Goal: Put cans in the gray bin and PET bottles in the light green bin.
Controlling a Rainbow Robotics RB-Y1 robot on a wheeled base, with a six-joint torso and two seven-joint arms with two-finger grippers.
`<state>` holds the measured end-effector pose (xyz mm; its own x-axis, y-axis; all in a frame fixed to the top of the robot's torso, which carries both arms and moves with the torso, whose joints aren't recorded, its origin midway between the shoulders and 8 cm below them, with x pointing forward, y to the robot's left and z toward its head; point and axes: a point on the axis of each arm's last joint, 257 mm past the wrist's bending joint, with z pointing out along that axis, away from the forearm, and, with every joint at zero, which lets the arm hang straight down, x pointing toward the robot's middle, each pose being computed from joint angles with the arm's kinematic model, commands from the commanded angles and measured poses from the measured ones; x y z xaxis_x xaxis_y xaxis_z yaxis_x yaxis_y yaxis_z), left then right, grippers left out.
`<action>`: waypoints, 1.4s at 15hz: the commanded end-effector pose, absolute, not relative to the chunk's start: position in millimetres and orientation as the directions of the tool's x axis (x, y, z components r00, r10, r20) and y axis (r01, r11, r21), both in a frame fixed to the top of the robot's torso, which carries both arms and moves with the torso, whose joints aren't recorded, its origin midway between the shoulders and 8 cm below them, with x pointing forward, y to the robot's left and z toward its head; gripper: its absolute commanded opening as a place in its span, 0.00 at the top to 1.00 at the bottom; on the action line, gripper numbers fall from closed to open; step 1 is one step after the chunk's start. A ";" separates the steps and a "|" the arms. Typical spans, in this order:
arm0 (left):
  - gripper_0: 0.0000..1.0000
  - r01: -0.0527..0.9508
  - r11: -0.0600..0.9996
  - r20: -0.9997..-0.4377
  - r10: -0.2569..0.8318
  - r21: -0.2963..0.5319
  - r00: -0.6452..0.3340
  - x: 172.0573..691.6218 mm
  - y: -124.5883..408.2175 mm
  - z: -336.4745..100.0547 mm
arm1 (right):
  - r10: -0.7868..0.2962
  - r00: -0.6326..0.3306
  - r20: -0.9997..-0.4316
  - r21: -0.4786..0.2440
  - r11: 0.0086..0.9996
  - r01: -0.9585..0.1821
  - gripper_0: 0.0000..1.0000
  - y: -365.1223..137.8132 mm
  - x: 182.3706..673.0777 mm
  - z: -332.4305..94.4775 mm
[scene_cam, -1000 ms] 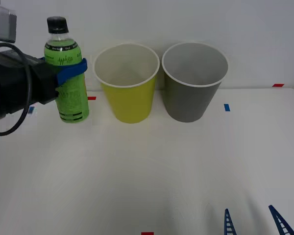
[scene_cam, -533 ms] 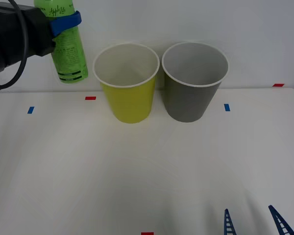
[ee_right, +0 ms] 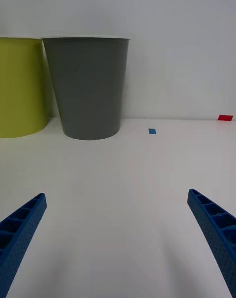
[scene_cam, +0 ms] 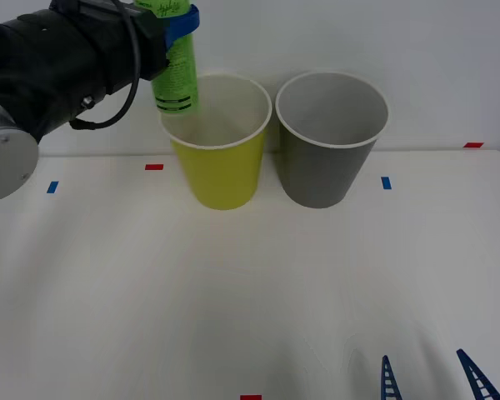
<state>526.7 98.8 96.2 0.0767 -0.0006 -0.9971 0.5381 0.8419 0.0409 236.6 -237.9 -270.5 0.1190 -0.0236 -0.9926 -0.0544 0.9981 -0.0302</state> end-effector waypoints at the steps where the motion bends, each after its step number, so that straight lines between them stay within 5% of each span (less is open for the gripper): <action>1: 1.00 0.578 0.815 -0.996 -0.031 0.026 0.089 548.7 71.3 92.6 | -0.024 0.119 -0.993 -0.030 0.998 -0.054 0.00 -237.9 236.6 -270.5; 16: 0.99 0.546 0.837 -0.993 -0.071 -0.008 0.093 604.5 58.1 88.3 | -0.024 0.119 -0.993 -0.030 0.998 -0.054 0.00 -237.9 236.6 -270.5; 17: 0.58 0.545 0.839 -0.993 -0.066 -0.003 0.095 604.7 59.0 87.5 | -0.024 0.119 -0.993 -0.030 0.998 -0.054 0.00 -237.9 236.6 -270.5; 18: 0.00 0.545 0.839 -0.993 -0.066 -0.003 0.095 604.7 59.0 87.5 | -0.024 0.119 -0.993 -0.030 0.998 -0.054 0.00 -237.9 236.6 -270.5; 21: 0.00 0.543 0.839 -0.995 -0.037 0.017 0.089 604.8 62.9 81.6 | -0.024 0.119 -0.993 -0.030 0.998 -0.054 0.00 -237.9 236.6 -270.5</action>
